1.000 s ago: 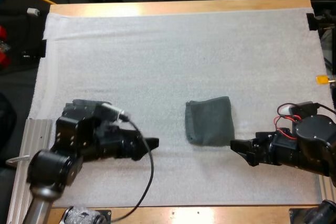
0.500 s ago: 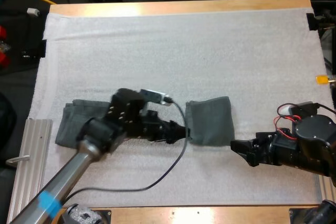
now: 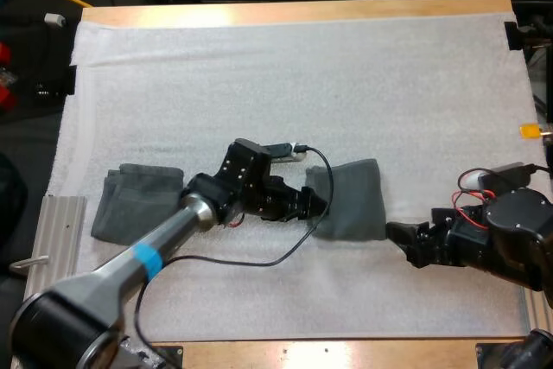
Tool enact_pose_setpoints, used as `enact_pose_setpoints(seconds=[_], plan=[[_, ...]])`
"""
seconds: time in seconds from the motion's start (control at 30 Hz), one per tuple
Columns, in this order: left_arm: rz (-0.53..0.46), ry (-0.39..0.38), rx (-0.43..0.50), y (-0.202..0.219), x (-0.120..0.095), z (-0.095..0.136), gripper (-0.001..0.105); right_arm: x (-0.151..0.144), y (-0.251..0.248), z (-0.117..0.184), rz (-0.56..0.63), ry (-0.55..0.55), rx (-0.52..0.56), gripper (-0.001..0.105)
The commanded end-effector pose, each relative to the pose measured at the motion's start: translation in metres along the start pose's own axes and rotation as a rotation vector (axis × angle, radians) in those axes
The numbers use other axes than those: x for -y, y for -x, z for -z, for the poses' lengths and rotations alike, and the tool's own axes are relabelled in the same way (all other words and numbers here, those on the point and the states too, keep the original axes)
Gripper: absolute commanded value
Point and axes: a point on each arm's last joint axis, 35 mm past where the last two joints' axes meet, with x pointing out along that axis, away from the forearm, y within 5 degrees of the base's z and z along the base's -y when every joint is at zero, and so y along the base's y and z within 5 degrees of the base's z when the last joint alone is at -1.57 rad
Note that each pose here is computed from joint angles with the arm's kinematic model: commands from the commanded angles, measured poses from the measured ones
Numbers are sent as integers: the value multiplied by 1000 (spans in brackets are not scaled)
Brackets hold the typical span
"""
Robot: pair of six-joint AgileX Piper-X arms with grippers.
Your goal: Pick towel from pile, fold and stack
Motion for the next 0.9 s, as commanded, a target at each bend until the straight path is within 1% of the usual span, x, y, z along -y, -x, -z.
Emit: enact_pose_setpoints(seconds=[0.0,0.1,0.17,0.4,0.47,0.67,0.87], plan=[[2,24,4,-5,-1,-2,69,2,3,-1,73,16,18,77],[15,62,-42,-15,-8,-2,69,6,2,1,169,16,8,77],[26,70,-66,-20,-12,-2,69,6,2,2,173,21,-4,77],[8,94,-81,-28,-19,-3,69,7,2,4,175,35,-15,77],[17,120,-92,-31,-20,-4,69,7,2,4,175,35,-15,77],[85,144,-117,-36,-9,-11,69,7,2,4,175,35,-15,77],[96,158,-156,-48,0,-14,69,7,2,4,175,35,-16,77]])
